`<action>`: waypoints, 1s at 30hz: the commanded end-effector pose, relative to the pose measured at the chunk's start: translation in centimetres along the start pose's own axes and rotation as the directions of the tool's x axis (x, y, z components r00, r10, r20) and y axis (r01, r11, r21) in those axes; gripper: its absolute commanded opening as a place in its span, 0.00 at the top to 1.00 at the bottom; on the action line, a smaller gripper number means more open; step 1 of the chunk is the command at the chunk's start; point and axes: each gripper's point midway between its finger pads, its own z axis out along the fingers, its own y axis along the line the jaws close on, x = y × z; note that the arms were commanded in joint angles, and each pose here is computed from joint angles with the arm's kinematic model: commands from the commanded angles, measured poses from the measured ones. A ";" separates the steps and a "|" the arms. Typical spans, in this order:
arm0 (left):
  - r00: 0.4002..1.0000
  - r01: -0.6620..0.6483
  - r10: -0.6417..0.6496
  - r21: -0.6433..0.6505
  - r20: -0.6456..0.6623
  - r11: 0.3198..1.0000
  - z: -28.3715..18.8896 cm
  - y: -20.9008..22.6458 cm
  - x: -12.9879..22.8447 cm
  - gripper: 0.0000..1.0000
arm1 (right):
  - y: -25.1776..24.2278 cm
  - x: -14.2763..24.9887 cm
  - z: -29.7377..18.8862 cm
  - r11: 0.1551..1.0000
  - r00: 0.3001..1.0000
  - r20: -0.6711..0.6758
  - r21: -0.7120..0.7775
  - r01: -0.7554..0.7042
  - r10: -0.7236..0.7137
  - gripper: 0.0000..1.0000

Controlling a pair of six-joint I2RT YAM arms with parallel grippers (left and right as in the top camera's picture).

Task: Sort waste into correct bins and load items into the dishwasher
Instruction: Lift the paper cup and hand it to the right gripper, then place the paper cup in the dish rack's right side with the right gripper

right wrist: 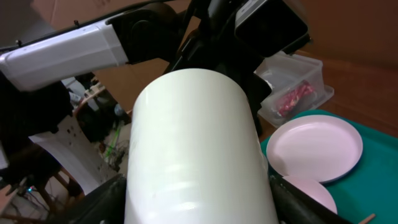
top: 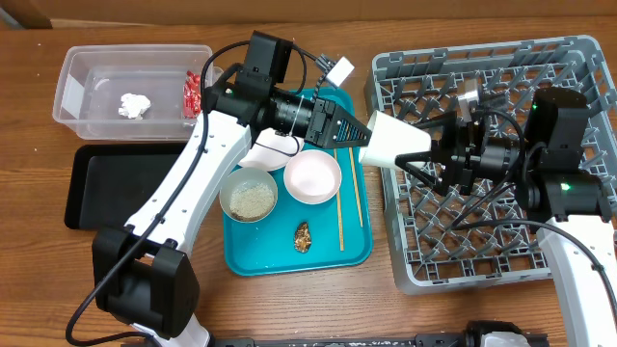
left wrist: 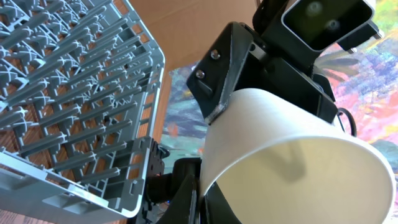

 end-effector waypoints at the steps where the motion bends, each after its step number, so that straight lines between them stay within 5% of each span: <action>1: 1.000 -0.001 0.001 -0.004 0.003 1.000 0.0 0.0 -0.4 0.96 | 1.1 -0.8 0.1 0.999 0.999 0.006 -0.038 0.035 -0.035 0.37; 10: 1.000 -0.010 0.010 -0.006 0.005 1.000 0.0 0.1 -0.5 0.96 | 1.2 -0.8 0.1 0.999 0.999 0.006 -0.040 0.032 -0.032 0.45; 11: 1.000 -0.013 0.013 -0.012 0.007 1.000 0.0 0.2 -0.5 0.92 | 1.2 -0.8 0.1 0.999 1.000 0.005 -0.040 0.029 -0.029 0.45; 14: 1.000 -0.009 0.012 -0.091 0.026 0.996 -0.1 1.5 -0.9 0.59 | 1.0 -0.5 0.1 1.000 1.000 -0.001 -0.030 0.006 -0.006 0.46; 16: 0.999 0.011 -0.001 -0.209 0.048 0.978 -0.4 3.6 -1.0 0.53 | 0.5 0.0 0.1 1.000 0.999 -0.013 0.000 -0.029 0.029 0.49; 20: 0.991 0.130 -0.090 -0.567 0.098 0.813 -3.2 10.1 0.3 0.52 | -1.2 1.6 -0.1 0.986 0.991 -0.050 0.118 -0.121 0.128 0.59; 24: 0.979 0.202 -0.156 -0.722 0.132 0.661 -6.2 12.7 2.0 0.49 | -4.4 4.0 -1.1 0.922 0.968 -0.096 0.337 -0.189 0.233 0.64; 30: 0.949 0.307 -0.223 -0.820 0.224 0.483 -12.0 14.3 3.8 0.48 | -10.1 7.9 -5.8 0.619 0.898 -0.055 0.743 -0.255 0.436 0.74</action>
